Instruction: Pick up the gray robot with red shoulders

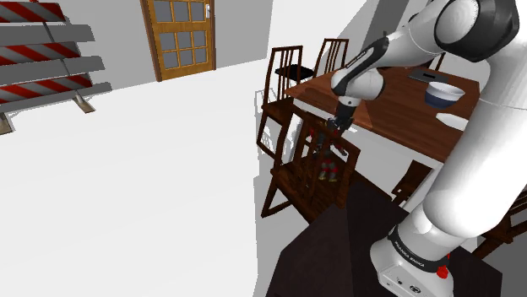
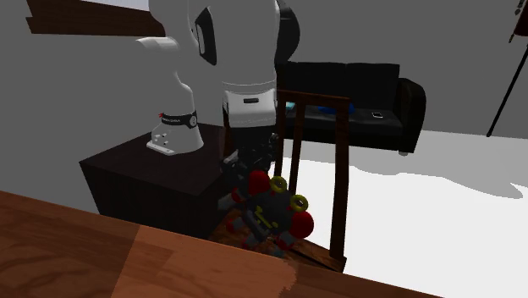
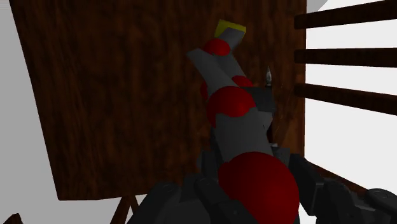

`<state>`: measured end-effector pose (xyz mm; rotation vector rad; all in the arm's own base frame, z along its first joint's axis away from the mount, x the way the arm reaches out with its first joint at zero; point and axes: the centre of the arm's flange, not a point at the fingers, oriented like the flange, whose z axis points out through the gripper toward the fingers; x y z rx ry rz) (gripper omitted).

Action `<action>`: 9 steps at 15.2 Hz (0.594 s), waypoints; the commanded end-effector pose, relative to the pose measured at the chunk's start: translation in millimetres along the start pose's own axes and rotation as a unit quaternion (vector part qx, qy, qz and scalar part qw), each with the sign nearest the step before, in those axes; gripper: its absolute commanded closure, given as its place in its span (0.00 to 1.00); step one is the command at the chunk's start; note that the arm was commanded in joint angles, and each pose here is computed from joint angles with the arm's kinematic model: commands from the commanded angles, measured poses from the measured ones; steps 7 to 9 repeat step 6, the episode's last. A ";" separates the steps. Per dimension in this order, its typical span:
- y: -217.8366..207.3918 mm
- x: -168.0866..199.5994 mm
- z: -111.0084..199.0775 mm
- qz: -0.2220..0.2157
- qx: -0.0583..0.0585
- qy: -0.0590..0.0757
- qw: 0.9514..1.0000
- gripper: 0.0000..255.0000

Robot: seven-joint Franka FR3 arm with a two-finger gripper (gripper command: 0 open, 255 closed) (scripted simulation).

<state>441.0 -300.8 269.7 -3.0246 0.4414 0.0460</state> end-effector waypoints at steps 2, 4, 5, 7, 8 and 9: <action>-0.4 -1.0 -16.8 0.000 0.000 0.001 1.000 1.00; -1.3 -1.5 -27.3 0.000 0.000 0.001 1.000 1.00; -1.3 -1.5 -28.1 0.000 0.000 0.001 1.000 1.00; -1.3 -1.5 -28.1 0.000 0.000 0.001 1.000 1.00; -1.3 -1.5 -28.1 0.000 0.000 0.001 1.000 1.00; -1.3 -1.5 -28.1 0.000 0.000 0.001 1.000 1.00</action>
